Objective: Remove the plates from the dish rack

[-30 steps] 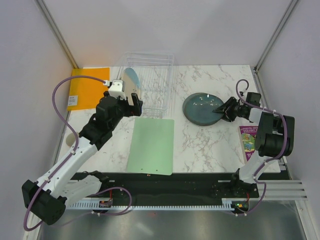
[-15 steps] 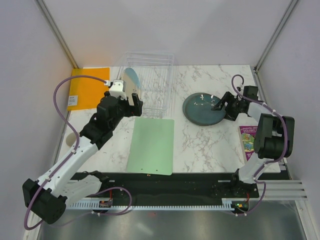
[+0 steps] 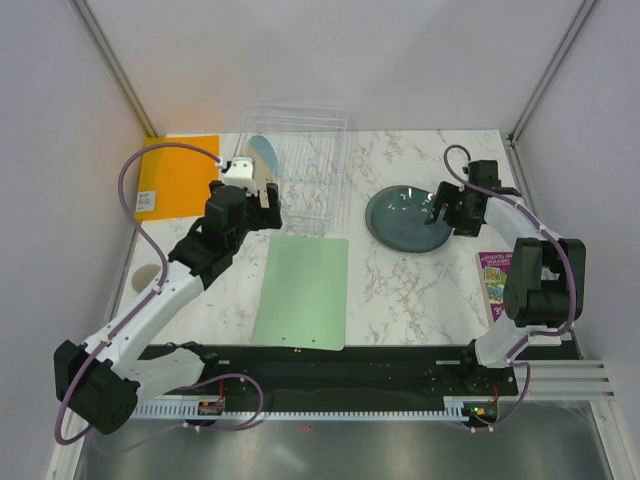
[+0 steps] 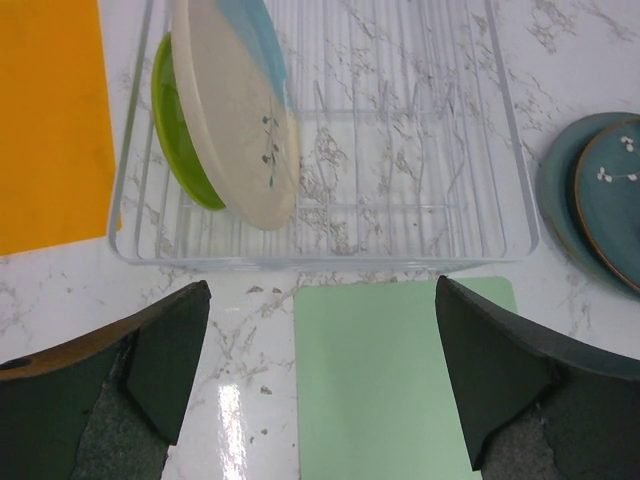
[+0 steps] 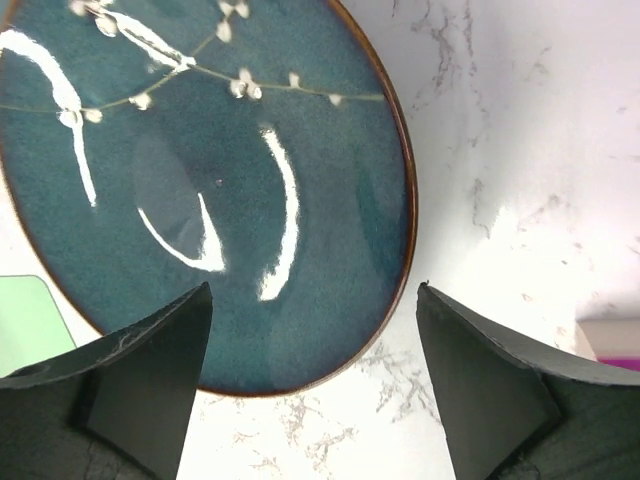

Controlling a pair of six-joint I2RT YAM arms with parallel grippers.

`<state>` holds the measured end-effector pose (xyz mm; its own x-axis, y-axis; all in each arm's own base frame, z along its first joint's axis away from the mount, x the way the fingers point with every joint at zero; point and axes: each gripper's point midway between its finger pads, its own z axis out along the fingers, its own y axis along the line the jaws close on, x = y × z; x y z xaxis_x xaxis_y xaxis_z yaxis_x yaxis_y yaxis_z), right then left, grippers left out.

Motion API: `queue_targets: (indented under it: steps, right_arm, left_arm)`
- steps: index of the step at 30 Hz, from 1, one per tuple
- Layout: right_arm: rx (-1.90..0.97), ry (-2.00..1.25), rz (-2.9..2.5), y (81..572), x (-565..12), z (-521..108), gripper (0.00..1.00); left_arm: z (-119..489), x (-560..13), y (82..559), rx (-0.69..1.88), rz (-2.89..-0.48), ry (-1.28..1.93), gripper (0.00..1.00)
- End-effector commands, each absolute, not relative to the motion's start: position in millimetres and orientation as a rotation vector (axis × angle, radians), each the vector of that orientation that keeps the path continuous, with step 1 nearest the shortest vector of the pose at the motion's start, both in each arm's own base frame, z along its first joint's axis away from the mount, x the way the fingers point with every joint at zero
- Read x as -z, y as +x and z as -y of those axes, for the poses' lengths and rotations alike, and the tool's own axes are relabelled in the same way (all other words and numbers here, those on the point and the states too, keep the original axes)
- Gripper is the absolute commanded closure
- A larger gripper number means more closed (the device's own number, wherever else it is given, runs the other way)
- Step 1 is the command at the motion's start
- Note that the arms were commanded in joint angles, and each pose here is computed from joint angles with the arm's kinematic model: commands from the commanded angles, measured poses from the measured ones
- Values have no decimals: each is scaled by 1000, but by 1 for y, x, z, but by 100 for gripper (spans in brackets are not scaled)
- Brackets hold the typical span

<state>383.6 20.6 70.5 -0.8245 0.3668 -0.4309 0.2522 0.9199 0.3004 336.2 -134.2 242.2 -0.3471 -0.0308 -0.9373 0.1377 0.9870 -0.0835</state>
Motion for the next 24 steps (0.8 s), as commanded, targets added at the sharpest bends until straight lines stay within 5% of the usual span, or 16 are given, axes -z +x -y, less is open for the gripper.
queue_targets:
  steps: [1,14,24]
  right_arm:
    - [-234,398,-2437,389,-128,-11,9]
    - [-280,342,-2306,361,-189,-18,7]
    - [-273,331,-2339,355,-177,-18,11]
  left_arm:
    - [111,-274,368,-7,-1847,27,0]
    - [92,-264,456,-167,-1848,10,2]
    - [107,-234,496,-176,-1902,41,14]
